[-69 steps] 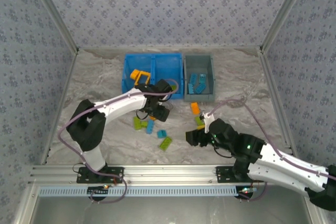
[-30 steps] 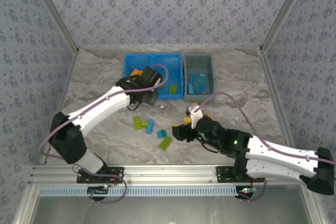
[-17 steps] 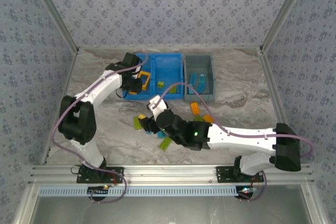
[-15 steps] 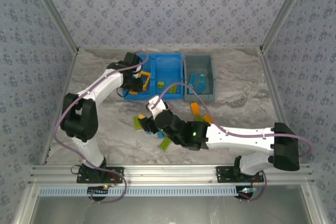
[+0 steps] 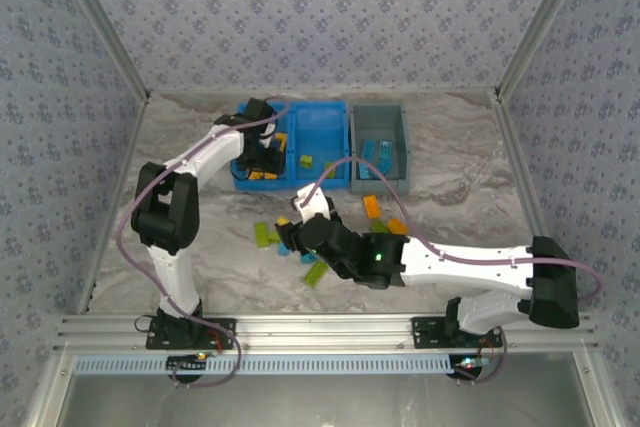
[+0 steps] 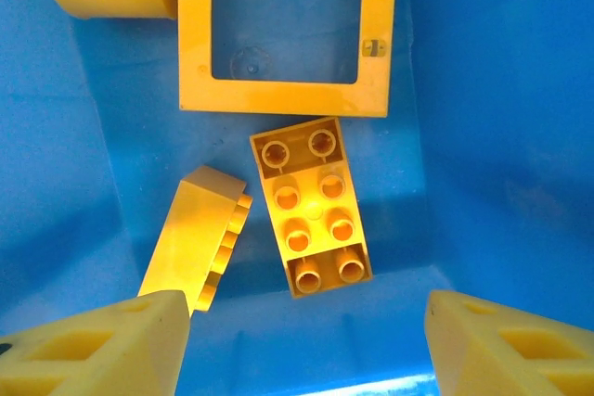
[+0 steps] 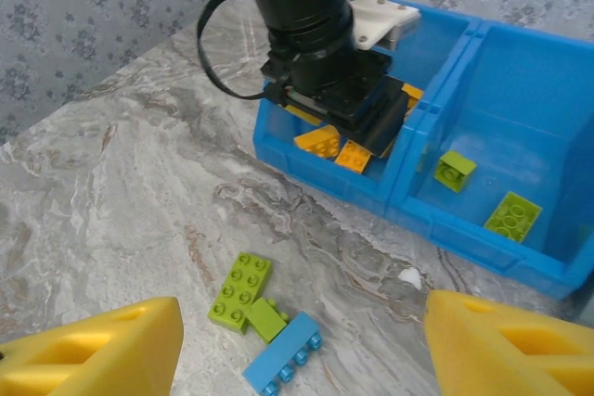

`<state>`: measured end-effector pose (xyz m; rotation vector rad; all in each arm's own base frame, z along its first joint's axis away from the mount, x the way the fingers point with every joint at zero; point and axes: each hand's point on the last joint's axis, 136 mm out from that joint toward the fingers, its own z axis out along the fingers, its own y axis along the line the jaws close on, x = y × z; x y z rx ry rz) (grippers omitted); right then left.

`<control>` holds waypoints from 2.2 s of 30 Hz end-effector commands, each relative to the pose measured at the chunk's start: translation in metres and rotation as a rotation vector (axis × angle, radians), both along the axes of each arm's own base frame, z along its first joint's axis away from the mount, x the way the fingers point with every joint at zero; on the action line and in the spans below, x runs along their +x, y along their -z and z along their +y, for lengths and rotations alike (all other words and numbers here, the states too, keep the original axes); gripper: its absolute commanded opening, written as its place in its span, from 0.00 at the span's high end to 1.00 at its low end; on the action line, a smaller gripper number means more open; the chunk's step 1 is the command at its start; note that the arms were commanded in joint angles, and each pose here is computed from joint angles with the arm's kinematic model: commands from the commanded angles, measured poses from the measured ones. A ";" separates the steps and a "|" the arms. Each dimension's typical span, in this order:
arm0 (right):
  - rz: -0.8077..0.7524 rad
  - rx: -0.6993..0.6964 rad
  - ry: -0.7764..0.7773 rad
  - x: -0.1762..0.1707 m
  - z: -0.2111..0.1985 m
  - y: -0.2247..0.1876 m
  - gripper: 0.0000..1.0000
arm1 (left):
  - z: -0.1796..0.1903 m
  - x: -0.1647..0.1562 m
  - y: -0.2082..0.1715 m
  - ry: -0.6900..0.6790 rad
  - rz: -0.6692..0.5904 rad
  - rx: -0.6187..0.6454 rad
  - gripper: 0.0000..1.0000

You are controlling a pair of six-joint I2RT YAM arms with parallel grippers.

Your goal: Sort the legos into containers by color

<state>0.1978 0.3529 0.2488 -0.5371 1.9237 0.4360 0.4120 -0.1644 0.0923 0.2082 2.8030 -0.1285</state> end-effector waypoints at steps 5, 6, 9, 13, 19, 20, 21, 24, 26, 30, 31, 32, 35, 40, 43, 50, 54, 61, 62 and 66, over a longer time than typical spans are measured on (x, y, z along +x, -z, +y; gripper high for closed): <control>0.064 -0.071 0.178 0.014 -0.059 0.019 0.28 | -0.002 -0.015 -0.108 -0.048 -0.190 -0.151 0.27; 0.091 -0.082 0.205 0.016 -0.070 0.026 0.28 | -0.005 -0.022 -0.122 -0.045 -0.216 -0.180 0.27; 0.171 -0.133 0.280 0.015 -0.103 0.048 0.28 | -0.018 -0.050 -0.157 -0.017 -0.276 -0.254 0.24; 0.292 -0.221 0.336 0.003 -0.138 0.085 0.28 | -0.047 -0.102 -0.179 0.061 -0.319 -0.391 0.20; 0.624 -0.221 0.428 -0.002 -0.182 0.156 0.28 | -0.086 -0.183 -0.164 0.150 -0.303 -0.508 0.19; 0.631 -0.214 0.422 -0.001 -0.182 0.159 0.28 | -0.088 -0.192 -0.158 0.148 -0.297 -0.514 0.19; 0.630 -0.221 0.418 0.001 -0.182 0.161 0.27 | -0.090 -0.202 -0.151 0.149 -0.293 -0.518 0.19; 0.664 -0.248 0.438 0.010 -0.190 0.171 0.26 | -0.097 -0.224 -0.132 0.148 -0.281 -0.535 0.19; 0.709 -0.256 0.439 0.016 -0.193 0.181 0.26 | -0.101 -0.235 -0.123 0.160 -0.272 -0.531 0.19; 0.746 -0.247 0.437 0.031 -0.191 0.191 0.27 | -0.105 -0.248 -0.112 0.174 -0.261 -0.500 0.20; 0.756 -0.246 0.443 0.034 -0.190 0.194 0.27 | -0.106 -0.249 -0.111 0.177 -0.261 -0.493 0.20; 0.762 -0.240 0.446 0.036 -0.190 0.195 0.28 | -0.106 -0.249 -0.111 0.178 -0.262 -0.492 0.20; 0.783 -0.222 0.444 0.041 -0.186 0.199 0.32 | -0.107 -0.249 -0.112 0.177 -0.267 -0.490 0.20; 0.795 -0.226 0.451 0.044 -0.185 0.205 0.33 | -0.108 -0.248 -0.111 0.178 -0.270 -0.481 0.20; 0.806 -0.229 0.464 0.047 -0.186 0.212 0.34 | -0.109 -0.248 -0.110 0.179 -0.267 -0.481 0.20; 0.785 -0.290 0.465 0.059 -0.187 0.216 0.34 | -0.109 -0.248 -0.110 0.181 -0.266 -0.483 0.20; 0.799 -0.311 0.456 0.058 -0.186 0.225 0.34 | -0.110 -0.248 -0.111 0.181 -0.268 -0.485 0.20; 0.812 -0.340 0.449 0.055 -0.184 0.239 0.49 | -0.111 -0.248 -0.112 0.183 -0.271 -0.489 0.20; 0.808 -0.338 0.443 0.055 -0.182 0.239 0.51 | -0.110 -0.248 -0.113 0.182 -0.272 -0.488 0.20; 0.771 -0.343 0.430 0.047 -0.173 0.229 0.62 | -0.107 -0.249 -0.118 0.177 -0.291 -0.492 0.20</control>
